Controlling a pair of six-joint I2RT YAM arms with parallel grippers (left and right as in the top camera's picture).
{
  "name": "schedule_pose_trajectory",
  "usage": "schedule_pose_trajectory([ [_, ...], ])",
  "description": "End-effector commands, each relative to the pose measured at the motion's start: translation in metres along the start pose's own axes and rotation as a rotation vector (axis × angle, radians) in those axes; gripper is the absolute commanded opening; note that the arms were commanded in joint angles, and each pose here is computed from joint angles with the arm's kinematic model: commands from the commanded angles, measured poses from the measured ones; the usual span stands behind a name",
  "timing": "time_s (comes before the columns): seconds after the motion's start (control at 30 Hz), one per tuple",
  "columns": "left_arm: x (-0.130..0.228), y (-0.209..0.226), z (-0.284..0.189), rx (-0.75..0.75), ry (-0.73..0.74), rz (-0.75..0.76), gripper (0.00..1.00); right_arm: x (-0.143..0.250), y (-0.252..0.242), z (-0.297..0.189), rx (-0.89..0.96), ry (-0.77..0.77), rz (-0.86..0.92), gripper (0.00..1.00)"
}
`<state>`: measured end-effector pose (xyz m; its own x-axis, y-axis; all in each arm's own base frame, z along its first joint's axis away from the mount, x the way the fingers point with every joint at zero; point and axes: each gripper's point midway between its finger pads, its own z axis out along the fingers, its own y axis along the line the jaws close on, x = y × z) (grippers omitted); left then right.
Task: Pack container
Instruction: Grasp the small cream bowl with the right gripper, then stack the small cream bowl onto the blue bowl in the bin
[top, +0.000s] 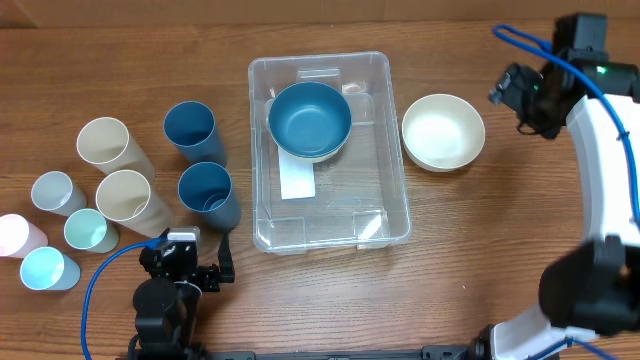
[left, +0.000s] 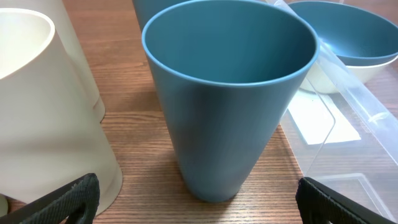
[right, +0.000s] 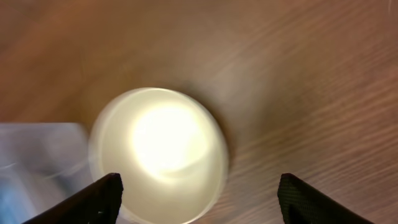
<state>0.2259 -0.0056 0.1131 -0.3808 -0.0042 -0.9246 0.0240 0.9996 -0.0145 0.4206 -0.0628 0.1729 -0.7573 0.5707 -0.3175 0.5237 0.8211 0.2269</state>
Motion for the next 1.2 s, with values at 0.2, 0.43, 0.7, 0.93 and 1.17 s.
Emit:
schedule_pose_trajectory([
  [0.2,-0.001,0.000,0.000,0.004,-0.008,-0.020,1.00,0.060,-0.005,0.120,0.014,0.275,-0.003,0.66],
  [0.43,-0.001,0.000,0.000,0.004,-0.008,-0.019,1.00,0.074,-0.015,0.125,0.088,0.302,0.034,0.08],
  [0.7,-0.001,0.000,0.000,0.004,-0.008,-0.019,1.00,0.031,0.024,0.007,-0.038,0.025,0.000,0.04],
  [0.93,-0.001,0.000,0.000,0.004,-0.008,-0.020,1.00,0.081,0.123,-0.113,-0.314,-0.162,-0.257,0.04],
  [1.17,-0.001,0.000,0.000,0.004,-0.008,-0.020,1.00,0.138,0.209,-0.042,-0.309,-0.100,-0.464,0.04],
])
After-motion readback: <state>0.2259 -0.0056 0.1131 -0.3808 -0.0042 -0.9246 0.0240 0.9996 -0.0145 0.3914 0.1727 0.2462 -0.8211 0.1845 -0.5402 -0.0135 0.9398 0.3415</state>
